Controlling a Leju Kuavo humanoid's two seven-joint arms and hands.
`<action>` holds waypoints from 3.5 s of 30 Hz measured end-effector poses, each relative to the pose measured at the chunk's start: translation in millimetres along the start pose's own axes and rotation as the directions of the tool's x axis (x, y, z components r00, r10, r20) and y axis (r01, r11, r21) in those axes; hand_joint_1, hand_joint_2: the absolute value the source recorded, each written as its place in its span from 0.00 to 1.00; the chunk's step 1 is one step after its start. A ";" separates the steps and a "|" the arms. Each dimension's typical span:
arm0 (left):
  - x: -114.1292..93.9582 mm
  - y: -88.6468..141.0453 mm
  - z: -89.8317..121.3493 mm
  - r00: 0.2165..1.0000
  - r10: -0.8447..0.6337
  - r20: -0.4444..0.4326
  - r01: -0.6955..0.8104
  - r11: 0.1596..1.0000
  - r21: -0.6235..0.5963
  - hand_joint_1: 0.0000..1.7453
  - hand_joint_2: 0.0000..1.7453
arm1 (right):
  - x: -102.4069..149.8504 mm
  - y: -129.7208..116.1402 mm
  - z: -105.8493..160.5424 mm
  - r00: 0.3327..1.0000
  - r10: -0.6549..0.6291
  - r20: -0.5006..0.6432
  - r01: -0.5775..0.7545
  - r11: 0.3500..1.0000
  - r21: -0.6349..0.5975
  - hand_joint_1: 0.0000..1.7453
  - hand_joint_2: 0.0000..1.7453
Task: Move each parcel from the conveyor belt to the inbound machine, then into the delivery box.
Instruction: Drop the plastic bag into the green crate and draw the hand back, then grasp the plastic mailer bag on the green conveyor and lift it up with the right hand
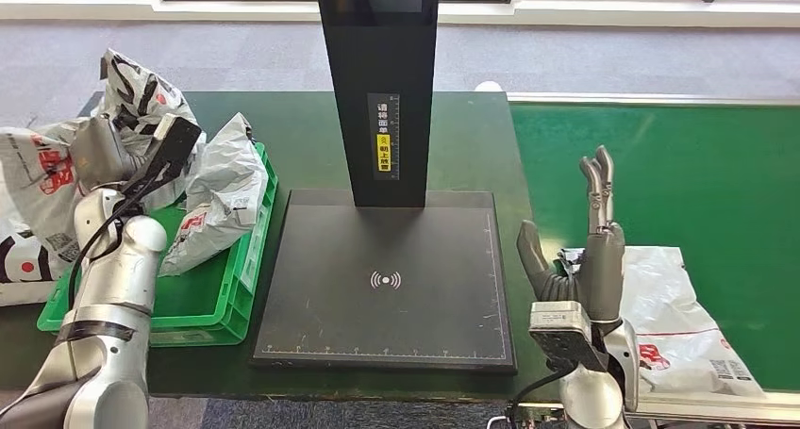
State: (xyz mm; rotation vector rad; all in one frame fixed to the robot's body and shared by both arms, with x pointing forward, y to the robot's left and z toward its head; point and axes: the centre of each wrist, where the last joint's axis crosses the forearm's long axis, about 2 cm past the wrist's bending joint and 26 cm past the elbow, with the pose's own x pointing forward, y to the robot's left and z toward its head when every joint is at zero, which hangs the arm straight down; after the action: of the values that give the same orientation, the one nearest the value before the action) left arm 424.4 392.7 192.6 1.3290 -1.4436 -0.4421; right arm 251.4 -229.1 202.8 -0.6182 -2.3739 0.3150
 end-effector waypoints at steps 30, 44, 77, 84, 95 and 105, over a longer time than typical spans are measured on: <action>13.2 -26.5 18.7 0.989 0.150 0.011 -0.147 0.981 -0.128 0.00 0.00 | -28.6 20.1 5.5 0.928 0.263 -0.263 -0.177 0.934 0.310 0.00 0.50; 48.9 -18.7 77.5 0.806 0.574 0.142 -0.579 0.815 -0.010 0.00 0.00 | -125.2 -11.7 88.5 0.433 0.740 -0.515 -0.311 0.659 0.685 0.00 1.00; 84.2 -14.3 148.8 0.585 0.785 0.205 -0.792 0.607 -0.067 0.00 0.00 | -125.5 -115.8 171.0 -0.051 0.720 -0.692 -0.362 0.633 0.684 1.00 1.00; 83.3 -18.0 151.7 0.562 0.805 0.192 -0.809 0.583 -0.077 0.00 0.00 | -143.6 -92.8 160.8 0.019 0.767 -0.641 -0.311 0.614 0.725 1.00 1.00; 70.7 -24.7 174.2 0.540 0.826 0.158 -0.826 0.557 -0.090 0.00 0.00 | -142.9 -87.6 145.8 0.138 0.731 -0.669 -0.484 0.639 0.598 1.00 1.00; 64.9 -24.2 186.6 0.548 0.823 0.149 -0.822 0.562 -0.085 0.00 0.00 | -124.4 -103.1 109.7 0.394 0.592 -0.703 -0.712 0.681 0.174 1.00 1.00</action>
State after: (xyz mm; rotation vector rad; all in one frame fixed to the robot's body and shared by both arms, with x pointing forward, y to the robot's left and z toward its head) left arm 288.9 258.9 134.7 0.4582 -2.0249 0.0907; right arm 227.7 -387.8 91.4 -1.4714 -1.2834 0.1589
